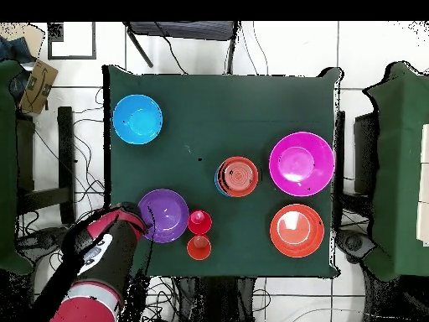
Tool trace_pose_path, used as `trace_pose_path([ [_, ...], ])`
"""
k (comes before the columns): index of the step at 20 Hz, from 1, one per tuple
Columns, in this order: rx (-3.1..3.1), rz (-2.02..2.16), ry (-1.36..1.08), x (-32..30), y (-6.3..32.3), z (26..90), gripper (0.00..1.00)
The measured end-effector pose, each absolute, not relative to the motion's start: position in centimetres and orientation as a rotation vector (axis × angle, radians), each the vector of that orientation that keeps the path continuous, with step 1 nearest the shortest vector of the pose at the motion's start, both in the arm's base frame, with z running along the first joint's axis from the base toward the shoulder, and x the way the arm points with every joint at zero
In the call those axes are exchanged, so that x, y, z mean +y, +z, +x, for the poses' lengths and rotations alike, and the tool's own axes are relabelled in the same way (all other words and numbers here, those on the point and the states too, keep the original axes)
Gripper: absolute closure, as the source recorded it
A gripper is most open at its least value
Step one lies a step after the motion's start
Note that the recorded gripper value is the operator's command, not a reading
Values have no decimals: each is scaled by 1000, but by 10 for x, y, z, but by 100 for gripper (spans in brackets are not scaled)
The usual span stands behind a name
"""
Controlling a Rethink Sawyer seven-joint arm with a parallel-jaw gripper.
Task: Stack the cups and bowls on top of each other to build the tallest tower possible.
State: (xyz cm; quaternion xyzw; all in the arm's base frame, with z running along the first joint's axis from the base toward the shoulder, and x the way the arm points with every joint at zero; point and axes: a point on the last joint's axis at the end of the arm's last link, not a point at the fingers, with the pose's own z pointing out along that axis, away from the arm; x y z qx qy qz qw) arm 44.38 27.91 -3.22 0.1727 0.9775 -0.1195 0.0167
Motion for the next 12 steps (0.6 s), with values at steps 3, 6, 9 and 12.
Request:
trace_pose_path([
  [3,3032,530,-357,280,-42,445,0],
  [6,3028,527,-346,281,-50,446,0],
  [9,3024,546,-337,282,-54,448,100],
  [12,3022,552,-339,281,-52,449,100],
])
